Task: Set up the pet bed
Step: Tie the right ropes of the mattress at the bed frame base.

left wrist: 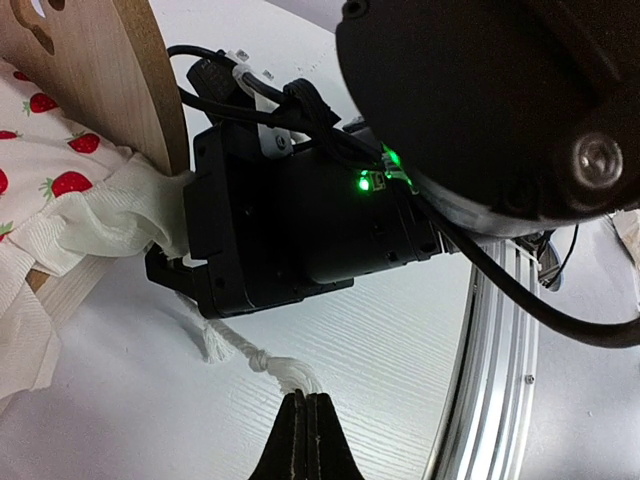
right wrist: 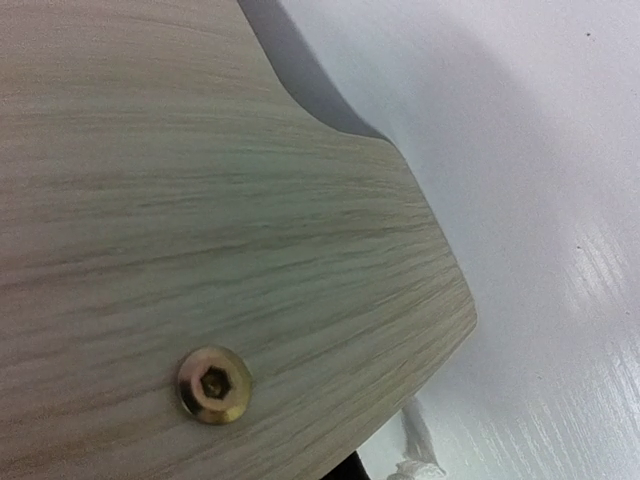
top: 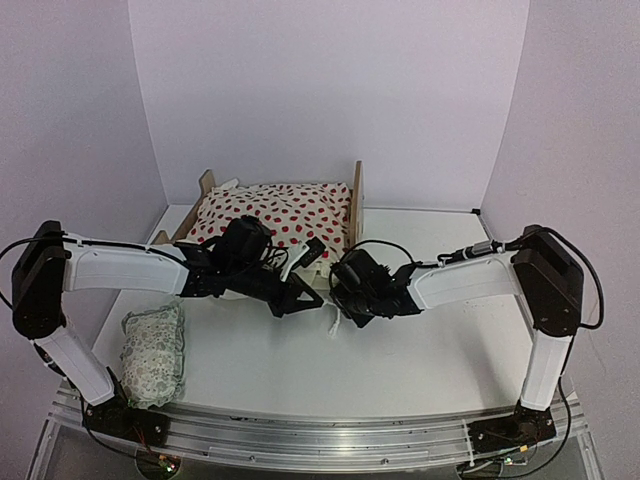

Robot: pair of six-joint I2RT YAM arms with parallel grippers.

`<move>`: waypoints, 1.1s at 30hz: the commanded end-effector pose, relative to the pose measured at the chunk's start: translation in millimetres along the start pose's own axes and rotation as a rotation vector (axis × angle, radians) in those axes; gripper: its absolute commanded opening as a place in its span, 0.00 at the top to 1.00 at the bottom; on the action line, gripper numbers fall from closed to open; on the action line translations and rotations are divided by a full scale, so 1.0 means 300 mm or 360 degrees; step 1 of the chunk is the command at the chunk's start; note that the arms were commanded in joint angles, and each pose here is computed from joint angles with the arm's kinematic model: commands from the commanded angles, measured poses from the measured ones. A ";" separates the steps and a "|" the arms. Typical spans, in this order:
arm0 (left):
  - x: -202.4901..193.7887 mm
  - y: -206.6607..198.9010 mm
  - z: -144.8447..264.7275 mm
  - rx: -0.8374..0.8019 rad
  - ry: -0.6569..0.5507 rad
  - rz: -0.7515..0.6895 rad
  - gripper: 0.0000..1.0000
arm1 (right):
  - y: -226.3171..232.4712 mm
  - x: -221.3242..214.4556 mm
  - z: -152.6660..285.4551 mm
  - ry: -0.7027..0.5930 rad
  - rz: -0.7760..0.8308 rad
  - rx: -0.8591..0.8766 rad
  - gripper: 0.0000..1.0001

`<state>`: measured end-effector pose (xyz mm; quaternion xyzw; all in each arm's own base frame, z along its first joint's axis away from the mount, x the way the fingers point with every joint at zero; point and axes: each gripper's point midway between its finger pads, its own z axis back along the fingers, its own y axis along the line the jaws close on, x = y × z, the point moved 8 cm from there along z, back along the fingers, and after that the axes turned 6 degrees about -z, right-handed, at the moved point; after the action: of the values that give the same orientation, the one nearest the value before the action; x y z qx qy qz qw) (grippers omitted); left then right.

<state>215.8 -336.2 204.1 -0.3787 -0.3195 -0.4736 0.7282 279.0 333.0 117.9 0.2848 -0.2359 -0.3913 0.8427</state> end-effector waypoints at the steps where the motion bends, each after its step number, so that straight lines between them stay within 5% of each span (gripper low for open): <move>1: 0.053 0.014 0.031 0.0049 -0.0146 -0.0062 1.00 | 0.064 0.011 0.051 0.0025 0.0124 0.0117 0.99; 4: 0.057 0.021 0.019 0.0037 -0.0151 -0.0057 1.00 | 0.080 0.017 0.065 0.0031 0.0187 0.0143 0.94; 7: 0.065 0.021 0.019 0.0028 -0.0157 -0.0056 1.00 | 0.098 0.028 0.078 0.0050 0.0268 0.0168 0.64; 10: 0.067 0.015 0.031 0.0022 -0.0154 -0.0046 1.00 | 0.107 0.042 0.092 0.0035 0.0329 0.0187 0.54; 20: 0.052 -0.009 0.072 0.0010 -0.0164 -0.0010 1.00 | 0.134 0.039 0.061 0.0024 0.0436 0.0253 0.63; 33: 0.052 -0.025 0.093 -0.0019 -0.0184 -0.0006 1.00 | 0.131 0.031 0.021 -0.0003 0.0438 0.0275 0.87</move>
<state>214.1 -324.9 214.3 -0.3917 -0.3373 -0.4557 0.7247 288.2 334.7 138.0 0.2893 -0.2800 -0.2507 0.8804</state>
